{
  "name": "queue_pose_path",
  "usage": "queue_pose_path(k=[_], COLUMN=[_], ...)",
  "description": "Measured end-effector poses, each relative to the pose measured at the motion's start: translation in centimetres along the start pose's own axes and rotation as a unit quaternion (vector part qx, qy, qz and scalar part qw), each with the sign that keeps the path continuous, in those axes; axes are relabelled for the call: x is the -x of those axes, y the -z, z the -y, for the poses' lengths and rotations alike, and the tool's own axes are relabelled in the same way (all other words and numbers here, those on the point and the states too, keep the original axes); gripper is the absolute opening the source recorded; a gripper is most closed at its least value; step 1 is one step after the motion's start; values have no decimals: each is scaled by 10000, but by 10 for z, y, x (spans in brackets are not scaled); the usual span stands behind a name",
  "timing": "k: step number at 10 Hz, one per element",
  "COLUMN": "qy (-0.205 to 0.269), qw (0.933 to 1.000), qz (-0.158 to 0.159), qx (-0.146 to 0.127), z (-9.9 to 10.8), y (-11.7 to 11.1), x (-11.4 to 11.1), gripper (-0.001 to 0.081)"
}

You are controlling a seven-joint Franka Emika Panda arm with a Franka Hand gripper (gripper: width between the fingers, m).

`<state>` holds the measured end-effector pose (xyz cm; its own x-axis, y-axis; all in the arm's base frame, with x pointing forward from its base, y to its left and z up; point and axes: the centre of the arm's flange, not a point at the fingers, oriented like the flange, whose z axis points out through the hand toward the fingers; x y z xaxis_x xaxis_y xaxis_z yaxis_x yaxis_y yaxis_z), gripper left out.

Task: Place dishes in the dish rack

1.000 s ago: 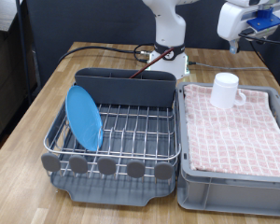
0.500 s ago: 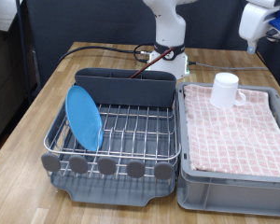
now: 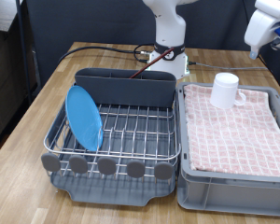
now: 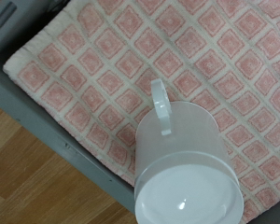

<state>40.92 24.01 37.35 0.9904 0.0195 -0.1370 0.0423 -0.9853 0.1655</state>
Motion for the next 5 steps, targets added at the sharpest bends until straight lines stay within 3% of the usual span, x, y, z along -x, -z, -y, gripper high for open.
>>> queue_pose_path(k=[3,5], qy=[148,192], qw=[9998,9998], qz=[-83,-22], qx=[-45,34], z=[17,16], y=[-38,-39], x=[-22,-21], gripper=[803,803])
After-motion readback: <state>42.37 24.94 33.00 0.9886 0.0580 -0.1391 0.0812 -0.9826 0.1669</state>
